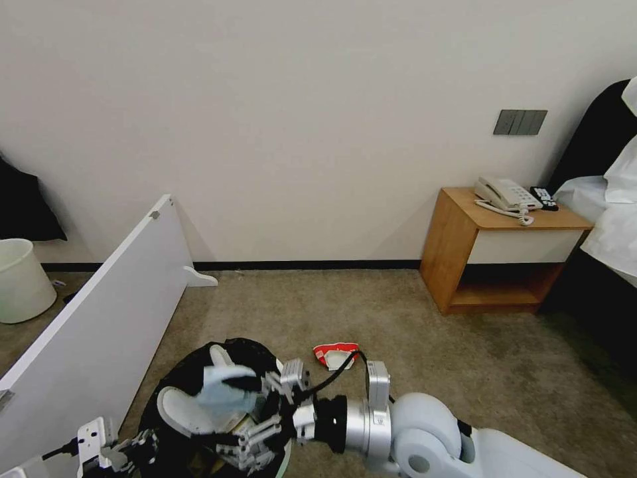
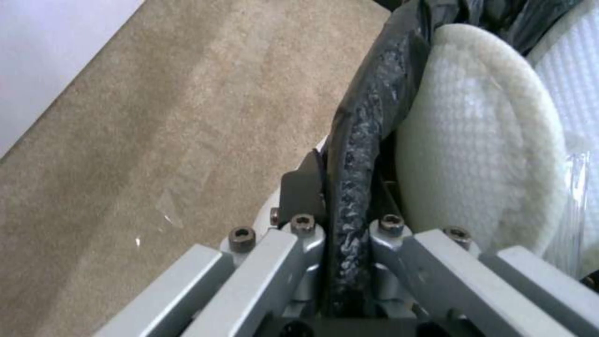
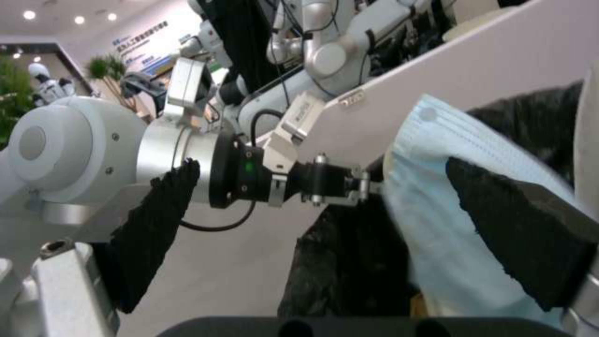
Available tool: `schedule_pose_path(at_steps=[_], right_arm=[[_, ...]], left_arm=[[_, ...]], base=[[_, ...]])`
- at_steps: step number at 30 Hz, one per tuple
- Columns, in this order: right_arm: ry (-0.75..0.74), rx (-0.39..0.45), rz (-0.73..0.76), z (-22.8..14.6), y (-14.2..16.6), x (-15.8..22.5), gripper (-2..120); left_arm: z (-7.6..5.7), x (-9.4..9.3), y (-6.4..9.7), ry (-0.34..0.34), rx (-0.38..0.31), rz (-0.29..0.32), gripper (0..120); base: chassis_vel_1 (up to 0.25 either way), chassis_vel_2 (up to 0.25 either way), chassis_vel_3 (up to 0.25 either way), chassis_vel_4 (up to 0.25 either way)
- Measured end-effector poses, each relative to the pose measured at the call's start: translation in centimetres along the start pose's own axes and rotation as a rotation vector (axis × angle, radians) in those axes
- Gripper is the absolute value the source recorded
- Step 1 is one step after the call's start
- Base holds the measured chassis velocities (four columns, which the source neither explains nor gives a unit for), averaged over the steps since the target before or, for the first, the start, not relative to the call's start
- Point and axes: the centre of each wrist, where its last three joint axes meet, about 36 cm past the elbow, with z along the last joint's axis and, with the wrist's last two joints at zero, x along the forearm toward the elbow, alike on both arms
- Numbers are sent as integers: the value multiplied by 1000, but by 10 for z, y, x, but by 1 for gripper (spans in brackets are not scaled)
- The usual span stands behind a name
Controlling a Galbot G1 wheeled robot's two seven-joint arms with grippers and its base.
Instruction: Pick up the trash bin, then pick up the garbage from the floor and place it into the trash bin.
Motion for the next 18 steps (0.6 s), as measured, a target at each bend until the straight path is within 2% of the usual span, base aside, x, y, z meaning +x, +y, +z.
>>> schedule_pose_path(at_steps=[12,18], right_arm=[[32,-110,6,6,7,6,100],[46,-140,10,4,9,7,100]], left_arm=[[-1,0,0,-1,-2,3,2],[-1,0,0,-1,-3,3,2]], base=[[0,0,0,0],[0,0,0,0]])
